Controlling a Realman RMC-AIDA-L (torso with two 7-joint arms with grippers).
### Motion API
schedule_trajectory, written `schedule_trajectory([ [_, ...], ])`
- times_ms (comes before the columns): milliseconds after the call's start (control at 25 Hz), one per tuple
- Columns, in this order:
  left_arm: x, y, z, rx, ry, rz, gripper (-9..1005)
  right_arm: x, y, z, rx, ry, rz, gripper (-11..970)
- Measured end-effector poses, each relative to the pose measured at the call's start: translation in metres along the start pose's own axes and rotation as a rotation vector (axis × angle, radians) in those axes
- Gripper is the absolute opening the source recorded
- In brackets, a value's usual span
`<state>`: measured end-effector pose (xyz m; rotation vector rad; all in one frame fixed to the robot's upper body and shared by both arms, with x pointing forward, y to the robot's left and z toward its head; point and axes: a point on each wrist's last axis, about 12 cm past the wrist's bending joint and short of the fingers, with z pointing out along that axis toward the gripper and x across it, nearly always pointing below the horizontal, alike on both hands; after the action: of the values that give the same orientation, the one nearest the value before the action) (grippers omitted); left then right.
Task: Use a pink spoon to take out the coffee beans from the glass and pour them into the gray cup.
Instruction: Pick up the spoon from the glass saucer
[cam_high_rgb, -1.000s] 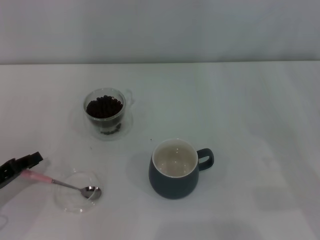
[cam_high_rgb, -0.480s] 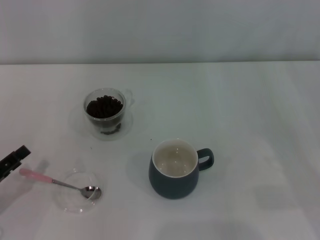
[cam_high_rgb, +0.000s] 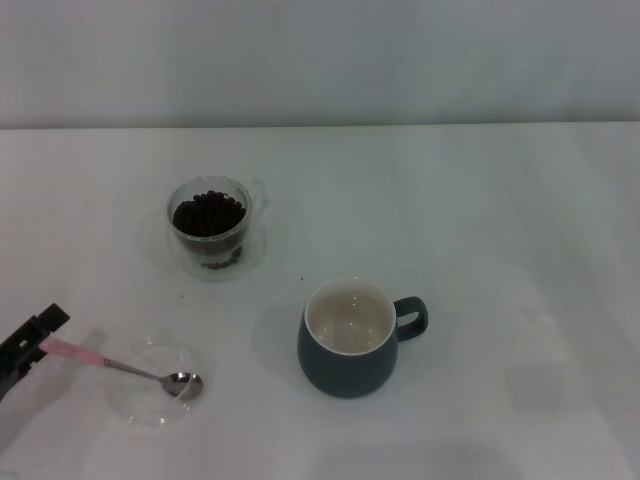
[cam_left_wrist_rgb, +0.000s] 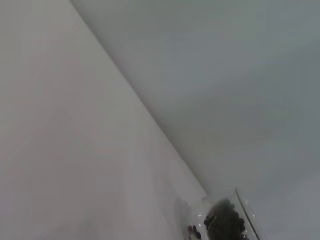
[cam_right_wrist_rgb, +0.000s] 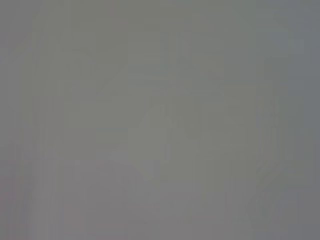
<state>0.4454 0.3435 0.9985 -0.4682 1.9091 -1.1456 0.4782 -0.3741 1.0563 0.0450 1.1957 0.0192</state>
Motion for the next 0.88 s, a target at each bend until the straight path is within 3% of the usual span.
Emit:
schedule_trajectory([
  [320,0.012,0.0,0.004,-0.001,-0.032,-0.054,900,0.0,-0.002,0.004,0.01,0.0,0.016,741],
  [880,0.014,0.004,0.012,-0.047,-0.044,-0.098,884,0.001,0.002,0.021,0.003,-0.004,0.017,741],
])
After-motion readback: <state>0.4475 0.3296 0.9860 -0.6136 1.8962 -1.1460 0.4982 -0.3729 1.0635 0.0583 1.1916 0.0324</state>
